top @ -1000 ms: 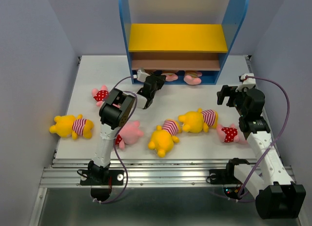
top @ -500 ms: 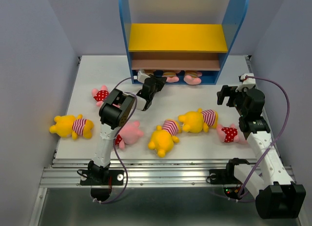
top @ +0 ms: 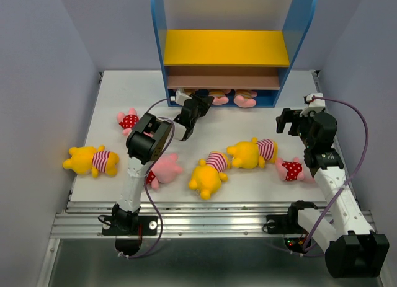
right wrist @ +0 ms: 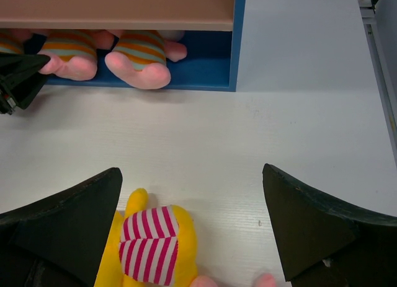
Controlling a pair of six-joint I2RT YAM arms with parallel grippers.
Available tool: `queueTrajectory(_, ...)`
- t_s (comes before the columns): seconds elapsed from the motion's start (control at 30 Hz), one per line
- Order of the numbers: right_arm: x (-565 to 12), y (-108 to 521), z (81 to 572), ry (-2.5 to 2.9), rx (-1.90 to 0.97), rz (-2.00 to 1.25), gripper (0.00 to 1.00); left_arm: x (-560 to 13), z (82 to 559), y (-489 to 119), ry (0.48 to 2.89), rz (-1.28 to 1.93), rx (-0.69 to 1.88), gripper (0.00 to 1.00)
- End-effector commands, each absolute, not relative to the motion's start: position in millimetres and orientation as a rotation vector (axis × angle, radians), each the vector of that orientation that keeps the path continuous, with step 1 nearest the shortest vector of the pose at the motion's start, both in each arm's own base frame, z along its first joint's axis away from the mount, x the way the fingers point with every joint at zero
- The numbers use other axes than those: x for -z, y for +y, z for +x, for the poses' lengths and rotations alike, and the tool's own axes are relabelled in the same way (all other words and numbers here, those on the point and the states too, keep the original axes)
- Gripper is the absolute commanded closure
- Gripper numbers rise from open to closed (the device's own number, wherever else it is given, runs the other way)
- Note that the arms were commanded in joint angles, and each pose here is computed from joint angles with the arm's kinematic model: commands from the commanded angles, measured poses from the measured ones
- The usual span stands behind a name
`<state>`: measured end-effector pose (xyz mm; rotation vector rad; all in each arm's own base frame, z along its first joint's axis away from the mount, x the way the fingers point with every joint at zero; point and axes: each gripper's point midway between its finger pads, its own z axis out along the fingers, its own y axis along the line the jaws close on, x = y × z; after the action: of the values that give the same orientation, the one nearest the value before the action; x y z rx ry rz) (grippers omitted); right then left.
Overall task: Place and organize the stuffed toys onto the shelf
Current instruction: Adjust the position of the stuffed toy
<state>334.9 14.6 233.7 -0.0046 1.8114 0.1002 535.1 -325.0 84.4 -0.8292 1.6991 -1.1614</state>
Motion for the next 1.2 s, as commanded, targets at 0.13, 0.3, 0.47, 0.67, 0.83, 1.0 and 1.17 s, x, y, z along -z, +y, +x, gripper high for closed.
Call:
queueTrajectory(0.13, -242.9, 11.7, 340.2, 1.764, -0.085, -0.007, 0.0, -106.8, 526.9, -329.9, 1.669, -0.798, 1.215, 0.41)
queueTrajectory(0.3, -242.4, 12.0, 340.3, 1.766, -0.087, -0.008, 0.0, -110.6, 520.6, -325.1, 1.653, -0.797, 1.226, 0.29)
queueTrajectory(0.47, -240.7, 12.2, 340.6, 1.771, -0.087, -0.01, 0.0, -115.3, 511.8, -319.2, 1.634, -0.778, 1.239, 0.23)
queueTrajectory(0.67, -239.0, 13.0, 340.8, 1.775, -0.091, -0.013, 0.0, -123.0, 504.5, -311.7, 1.608, -0.747, 1.266, 0.2)
queueTrajectory(0.83, -238.5, 13.1, 341.0, 1.777, -0.092, -0.012, 0.0, -125.4, 503.4, -307.3, 1.595, -0.739, 1.277, 0.2)
queueTrajectory(1.0, -238.5, 13.0, 341.0, 1.777, -0.091, -0.013, 0.0, -127.3, 510.4, -307.1, 1.594, -0.75, 1.279, 0.23)
queueTrajectory(1.17, -244.5, 13.1, 343.8, 1.749, -0.092, -0.013, 0.0, -138.5, 518.7, -316.5, 1.591, -0.731, 1.303, 0.28)
